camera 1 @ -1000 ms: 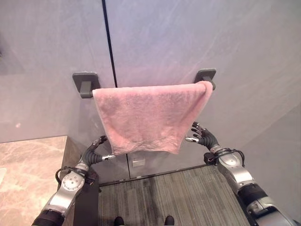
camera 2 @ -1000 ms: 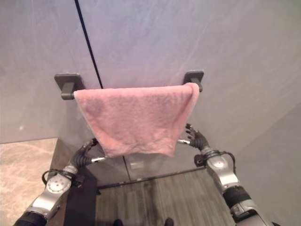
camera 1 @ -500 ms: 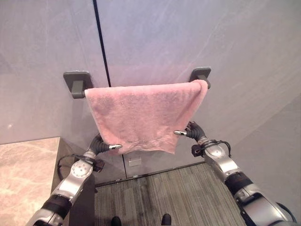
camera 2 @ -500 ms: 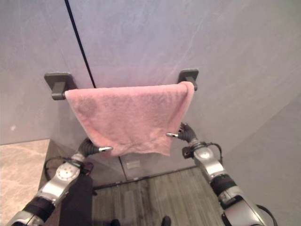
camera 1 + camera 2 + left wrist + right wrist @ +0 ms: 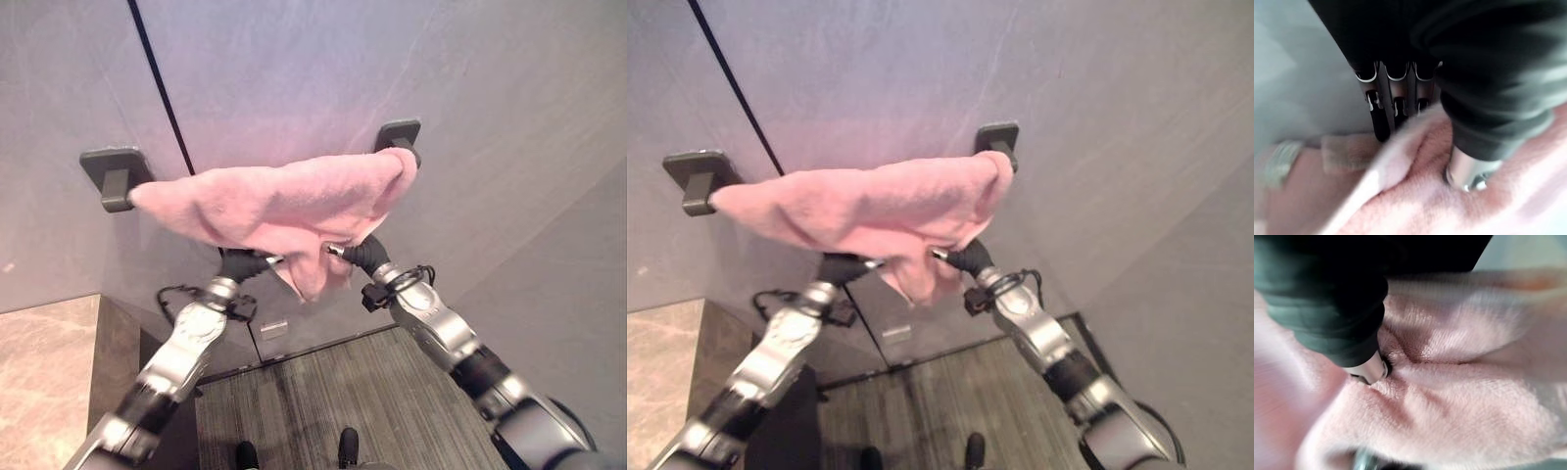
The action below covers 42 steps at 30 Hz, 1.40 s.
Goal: Put brush and paste in cup on sink, flatten towel.
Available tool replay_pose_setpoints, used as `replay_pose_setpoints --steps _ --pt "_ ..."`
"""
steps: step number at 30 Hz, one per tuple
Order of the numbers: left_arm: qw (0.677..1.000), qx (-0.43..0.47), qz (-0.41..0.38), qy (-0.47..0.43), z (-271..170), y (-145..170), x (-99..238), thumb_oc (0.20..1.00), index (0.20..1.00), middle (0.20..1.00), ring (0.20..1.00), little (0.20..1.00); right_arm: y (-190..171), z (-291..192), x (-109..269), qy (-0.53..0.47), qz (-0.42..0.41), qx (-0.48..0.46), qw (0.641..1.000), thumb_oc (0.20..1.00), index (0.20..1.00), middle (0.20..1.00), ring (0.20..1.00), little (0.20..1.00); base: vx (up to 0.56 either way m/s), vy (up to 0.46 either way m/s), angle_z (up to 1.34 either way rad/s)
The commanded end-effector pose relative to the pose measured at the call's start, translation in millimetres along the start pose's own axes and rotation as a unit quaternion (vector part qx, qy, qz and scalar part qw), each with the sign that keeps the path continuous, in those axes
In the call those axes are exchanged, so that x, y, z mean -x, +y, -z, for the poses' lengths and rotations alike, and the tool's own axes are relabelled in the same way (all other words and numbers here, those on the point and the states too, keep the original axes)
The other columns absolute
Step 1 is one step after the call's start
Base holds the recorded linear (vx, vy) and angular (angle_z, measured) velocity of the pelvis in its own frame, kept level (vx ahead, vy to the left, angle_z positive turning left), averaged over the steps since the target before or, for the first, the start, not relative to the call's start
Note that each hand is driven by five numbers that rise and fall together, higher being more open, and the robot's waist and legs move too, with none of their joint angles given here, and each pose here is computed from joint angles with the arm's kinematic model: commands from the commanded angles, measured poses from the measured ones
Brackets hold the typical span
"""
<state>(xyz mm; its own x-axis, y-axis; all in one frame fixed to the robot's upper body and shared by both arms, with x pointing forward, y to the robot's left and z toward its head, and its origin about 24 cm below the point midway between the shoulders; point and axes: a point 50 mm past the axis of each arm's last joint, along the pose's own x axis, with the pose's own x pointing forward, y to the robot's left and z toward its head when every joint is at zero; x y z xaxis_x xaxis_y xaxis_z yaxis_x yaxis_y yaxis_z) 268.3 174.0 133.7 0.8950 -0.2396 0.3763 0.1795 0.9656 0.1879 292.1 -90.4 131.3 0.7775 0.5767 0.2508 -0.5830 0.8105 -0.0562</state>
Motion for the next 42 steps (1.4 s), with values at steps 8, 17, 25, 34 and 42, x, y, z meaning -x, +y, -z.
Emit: replay_pose_setpoints --steps 8,17,25,34,42 --pt "0.997 0.049 -0.056 -0.026 -11.4 26.3 24.5 0.2 0.2 0.2 0.2 0.2 -10.5 -34.8 21.2 -0.11 0.012 -0.027 0.994 0.2 0.2 0.2 0.2 0.2 0.03 -0.002 0.02" --pt "0.993 0.005 0.047 0.106 35.8 -6.3 25.6 0.2 0.2 0.2 0.2 0.2 -42.1 36.5 40.0 0.075 0.112 0.032 0.99 0.2 0.2 0.2 0.2 0.2 -0.02 -0.004 0.07" --pt "0.978 -0.029 0.029 0.203 75.8 -2.0 45.1 0.241 0.241 0.241 0.241 0.241 -46.6 60.7 46.5 0.125 0.162 0.022 0.979 0.2 0.2 0.2 0.2 0.2 -0.03 0.002 0.01" --pt "0.96 -0.034 0.048 0.274 104.1 -14.3 67.7 1.0 1.0 1.0 1.0 1.0 -38.2 90.3 46.0 0.168 0.192 -0.05 0.966 0.551 0.551 0.551 0.551 0.551 -0.05 0.007 0.0" --pt "0.941 -0.08 0.047 0.326 125.9 -13.2 80.9 1.0 1.0 1.0 1.0 1.0 -44.3 105.0 50.7 0.22 0.2 0.0 0.955 1.0 1.0 1.0 1.0 1.0 -0.04 0.003 0.0"
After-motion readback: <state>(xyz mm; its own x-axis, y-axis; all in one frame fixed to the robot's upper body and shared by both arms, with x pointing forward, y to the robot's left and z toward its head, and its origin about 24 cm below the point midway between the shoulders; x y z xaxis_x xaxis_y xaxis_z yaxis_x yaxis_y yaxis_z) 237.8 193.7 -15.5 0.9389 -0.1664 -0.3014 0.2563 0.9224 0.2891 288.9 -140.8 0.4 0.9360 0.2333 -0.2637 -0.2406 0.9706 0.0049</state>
